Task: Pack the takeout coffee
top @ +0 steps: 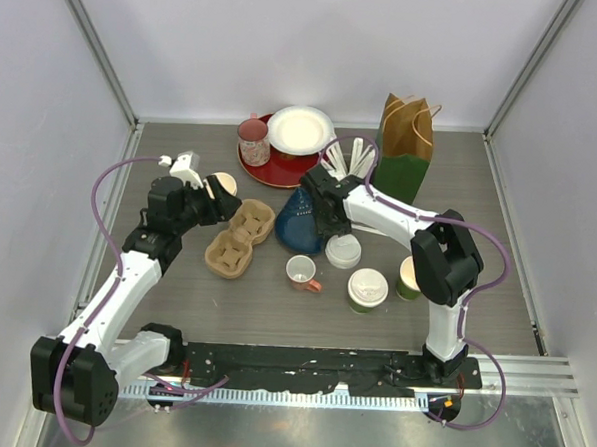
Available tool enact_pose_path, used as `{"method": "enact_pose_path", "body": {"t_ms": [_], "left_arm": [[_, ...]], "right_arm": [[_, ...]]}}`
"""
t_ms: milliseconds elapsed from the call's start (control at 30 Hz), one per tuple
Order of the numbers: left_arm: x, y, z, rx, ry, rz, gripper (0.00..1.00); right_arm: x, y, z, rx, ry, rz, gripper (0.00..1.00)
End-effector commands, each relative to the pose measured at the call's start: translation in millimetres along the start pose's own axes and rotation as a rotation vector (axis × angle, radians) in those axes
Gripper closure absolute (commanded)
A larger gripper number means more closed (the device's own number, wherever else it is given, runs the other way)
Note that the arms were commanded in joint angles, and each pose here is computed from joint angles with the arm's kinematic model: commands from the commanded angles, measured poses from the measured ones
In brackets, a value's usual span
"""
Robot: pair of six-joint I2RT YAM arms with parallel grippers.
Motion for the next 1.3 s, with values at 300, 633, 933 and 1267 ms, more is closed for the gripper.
{"method": "enact_pose_path", "body": {"t_ms": [300, 633, 933, 1267], "left_arm": [[-1.0, -6.9, -9.0, 0.024, 0.055, -0.032, 0.41], [-4.0, -6.9, -15.0, 0.034, 0.08, -0.03, 0.41], [-6.4, -6.5, -17.7, 0.038, 0.091, -0.03, 0.41], [-8.3, -2.9, -19.4, 0.039, 0.101, -0.015, 0.41]], "right_arm": [[-24.0, 10.0, -7.1, 0.03, 0.047, -0.017, 0.55], [-52.9, -21.3, -7.4, 0.005, 0.058, -0.112, 0.53], [-51.7, 4.4, 7.6, -0.066, -0.059, -0.105, 0.48], [-46.5, 18.2, -4.6, -0.279, -0.101, -0.106, 0.55]]}}
Point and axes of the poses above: each gripper's point midway between its finger pads, its own x axis out along the fingers, its own z axis along the line the jaws close on, y = z × x, the point moved 5 cm from there along -x, back along the fingers, and after that the axes turned 7 degrees about -x, right-handed, at the moved point
